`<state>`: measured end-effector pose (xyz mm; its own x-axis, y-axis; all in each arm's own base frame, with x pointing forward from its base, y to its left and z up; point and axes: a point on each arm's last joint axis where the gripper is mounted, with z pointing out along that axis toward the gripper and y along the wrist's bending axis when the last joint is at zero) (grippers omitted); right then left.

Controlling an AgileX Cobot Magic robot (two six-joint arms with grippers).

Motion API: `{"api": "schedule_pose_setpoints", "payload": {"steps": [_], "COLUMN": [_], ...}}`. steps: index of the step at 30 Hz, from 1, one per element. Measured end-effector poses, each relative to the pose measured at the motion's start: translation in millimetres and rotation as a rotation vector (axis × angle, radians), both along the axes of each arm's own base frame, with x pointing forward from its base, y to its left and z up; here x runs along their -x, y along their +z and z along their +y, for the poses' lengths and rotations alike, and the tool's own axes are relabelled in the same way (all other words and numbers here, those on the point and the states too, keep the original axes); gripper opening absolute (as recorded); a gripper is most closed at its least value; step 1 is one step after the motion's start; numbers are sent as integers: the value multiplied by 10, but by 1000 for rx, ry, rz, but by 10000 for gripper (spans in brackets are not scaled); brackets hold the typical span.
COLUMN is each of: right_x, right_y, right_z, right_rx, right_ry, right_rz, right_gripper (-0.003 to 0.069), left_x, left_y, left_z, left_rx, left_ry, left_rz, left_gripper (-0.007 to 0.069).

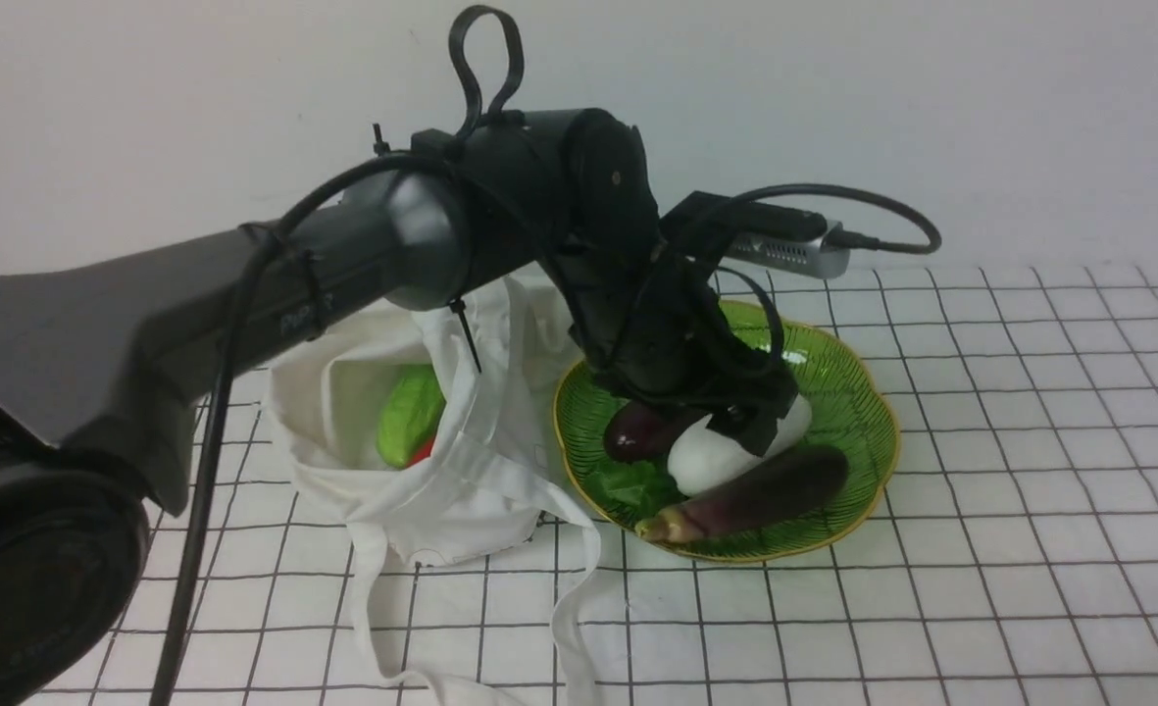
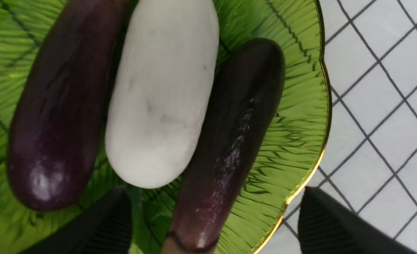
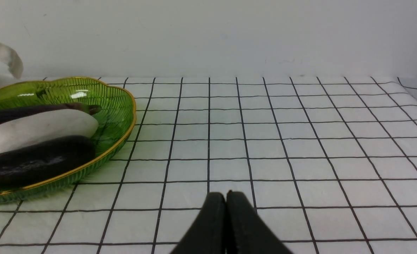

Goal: Take vegetables from bag on white checkered tablecloth place on plate.

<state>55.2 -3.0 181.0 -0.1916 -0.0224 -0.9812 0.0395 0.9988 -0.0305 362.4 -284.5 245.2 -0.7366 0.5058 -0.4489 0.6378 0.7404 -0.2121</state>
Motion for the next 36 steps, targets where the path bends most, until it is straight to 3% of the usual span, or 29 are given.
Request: {"api": "schedule_pose_setpoints", "payload": {"steps": [4,8,11,16,23,30,36], "right_x": [0,0,0,0,0,0,0], "right_y": [0,0,0,0,0,0,0], "right_z": [0,0,0,0,0,0,0], "right_rx": [0,0,0,0,0,0,0], "right_ry": [0,0,0,0,0,0,0], "right_rz": [0,0,0,0,0,0,0], "right_gripper": [-18,-18,-18,-18,-18,-18,-18], "left_x": [52,328,548,970,1747,2385,2566], "left_y": [399,1133,1524,1801,1537,793,312], "left_z": [119,441,707,1114,1638,1960,2085], "left_rx": [-55,-138,-194,-224,-174,222,368], "left_ry": [-17,-17,11,90,158,279,303], "left_rz": [-83,-188,-283,-355,-300,-424,-541], "left_gripper": [406,123,18,-8,-8,-8,-8]}}
